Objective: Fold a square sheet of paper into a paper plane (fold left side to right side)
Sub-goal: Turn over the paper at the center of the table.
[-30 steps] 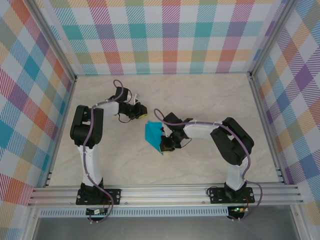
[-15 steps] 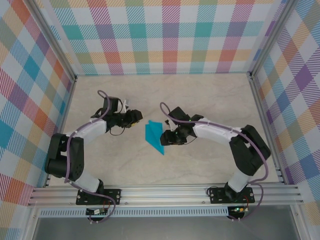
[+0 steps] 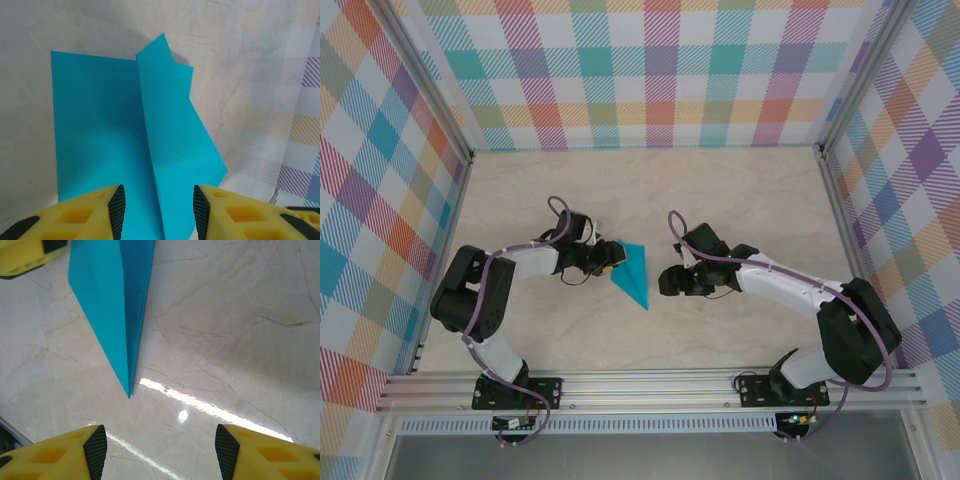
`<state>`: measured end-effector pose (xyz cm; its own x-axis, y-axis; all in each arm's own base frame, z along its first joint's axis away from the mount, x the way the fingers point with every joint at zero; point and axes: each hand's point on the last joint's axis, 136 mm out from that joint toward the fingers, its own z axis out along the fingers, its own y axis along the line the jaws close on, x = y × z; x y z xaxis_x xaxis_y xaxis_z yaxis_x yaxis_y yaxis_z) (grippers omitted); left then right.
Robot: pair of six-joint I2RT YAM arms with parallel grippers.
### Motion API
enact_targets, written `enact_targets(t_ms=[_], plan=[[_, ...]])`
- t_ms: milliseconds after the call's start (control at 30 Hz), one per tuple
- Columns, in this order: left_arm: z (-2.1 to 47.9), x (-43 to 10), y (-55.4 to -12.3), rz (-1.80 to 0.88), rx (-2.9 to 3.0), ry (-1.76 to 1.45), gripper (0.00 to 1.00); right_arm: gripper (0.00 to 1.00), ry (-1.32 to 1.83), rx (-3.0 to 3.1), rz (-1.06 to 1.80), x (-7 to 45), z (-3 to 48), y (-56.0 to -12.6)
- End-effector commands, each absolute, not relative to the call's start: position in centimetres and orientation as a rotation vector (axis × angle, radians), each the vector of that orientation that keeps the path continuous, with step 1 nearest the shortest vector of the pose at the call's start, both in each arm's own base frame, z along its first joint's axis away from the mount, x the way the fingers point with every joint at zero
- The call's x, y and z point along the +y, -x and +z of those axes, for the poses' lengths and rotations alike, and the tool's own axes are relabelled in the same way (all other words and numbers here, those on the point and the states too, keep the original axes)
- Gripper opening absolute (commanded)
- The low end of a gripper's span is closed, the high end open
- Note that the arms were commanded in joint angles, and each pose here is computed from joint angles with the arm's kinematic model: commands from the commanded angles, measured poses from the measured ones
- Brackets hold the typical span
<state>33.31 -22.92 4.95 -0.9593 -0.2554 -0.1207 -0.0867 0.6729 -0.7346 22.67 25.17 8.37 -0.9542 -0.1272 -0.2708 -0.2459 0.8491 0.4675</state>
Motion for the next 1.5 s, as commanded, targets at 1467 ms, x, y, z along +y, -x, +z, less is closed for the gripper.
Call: enact_targets(t_ms=[1467], plan=[[33.2, -28.9, -35.1, -1.549, 2.014, -0.052, 0.07, 1.0, 0.419, 2.01, 1.775, 27.2, 26.2, -24.4]])
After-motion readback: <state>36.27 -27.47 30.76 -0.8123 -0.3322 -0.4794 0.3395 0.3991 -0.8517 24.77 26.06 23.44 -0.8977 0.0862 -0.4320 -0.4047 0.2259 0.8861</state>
